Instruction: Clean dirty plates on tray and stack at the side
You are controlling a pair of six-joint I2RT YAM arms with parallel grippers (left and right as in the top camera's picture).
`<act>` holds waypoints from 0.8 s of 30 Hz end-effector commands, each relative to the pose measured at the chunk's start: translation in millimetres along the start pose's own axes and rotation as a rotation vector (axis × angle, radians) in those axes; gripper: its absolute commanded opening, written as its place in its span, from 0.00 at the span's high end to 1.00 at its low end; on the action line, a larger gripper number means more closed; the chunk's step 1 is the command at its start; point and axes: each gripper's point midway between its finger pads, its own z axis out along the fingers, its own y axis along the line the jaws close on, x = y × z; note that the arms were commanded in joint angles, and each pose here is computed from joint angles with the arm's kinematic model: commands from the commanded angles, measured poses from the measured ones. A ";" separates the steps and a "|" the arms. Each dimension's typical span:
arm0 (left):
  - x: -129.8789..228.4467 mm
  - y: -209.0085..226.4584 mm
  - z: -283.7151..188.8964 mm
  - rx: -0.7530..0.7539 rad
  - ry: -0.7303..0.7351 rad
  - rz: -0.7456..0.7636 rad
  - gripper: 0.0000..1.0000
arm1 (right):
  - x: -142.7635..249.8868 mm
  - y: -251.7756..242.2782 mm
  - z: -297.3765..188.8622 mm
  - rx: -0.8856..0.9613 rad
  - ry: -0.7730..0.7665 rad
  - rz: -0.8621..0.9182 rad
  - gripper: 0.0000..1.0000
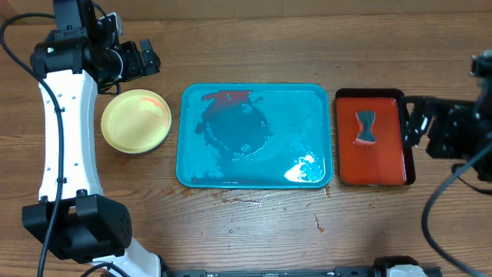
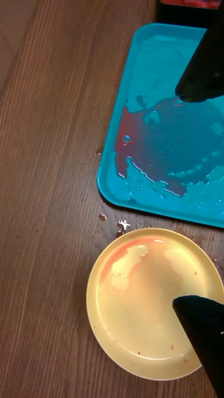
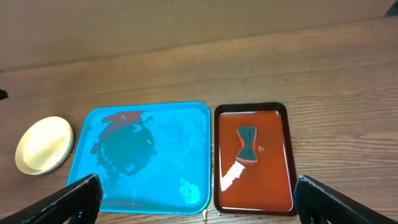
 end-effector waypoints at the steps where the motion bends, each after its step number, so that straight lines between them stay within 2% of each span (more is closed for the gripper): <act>1: -4.3 -4.4 -6.2 0.013 -0.019 -0.004 0.00 | -2.3 1.9 -12.3 -0.010 -0.040 -0.003 0.00; 13: -4.3 -4.4 -6.2 0.013 -0.019 -0.004 0.00 | 16.3 -5.9 -14.6 0.028 0.027 0.000 0.00; 19: -4.3 -4.4 -6.2 0.013 -0.019 -0.004 0.00 | -0.8 -25.0 -17.4 0.134 -0.106 -0.003 0.00; 24: -4.2 -4.4 -6.2 0.013 -0.019 -0.004 0.00 | -7.6 -26.1 -4.0 0.116 -0.247 -0.004 0.00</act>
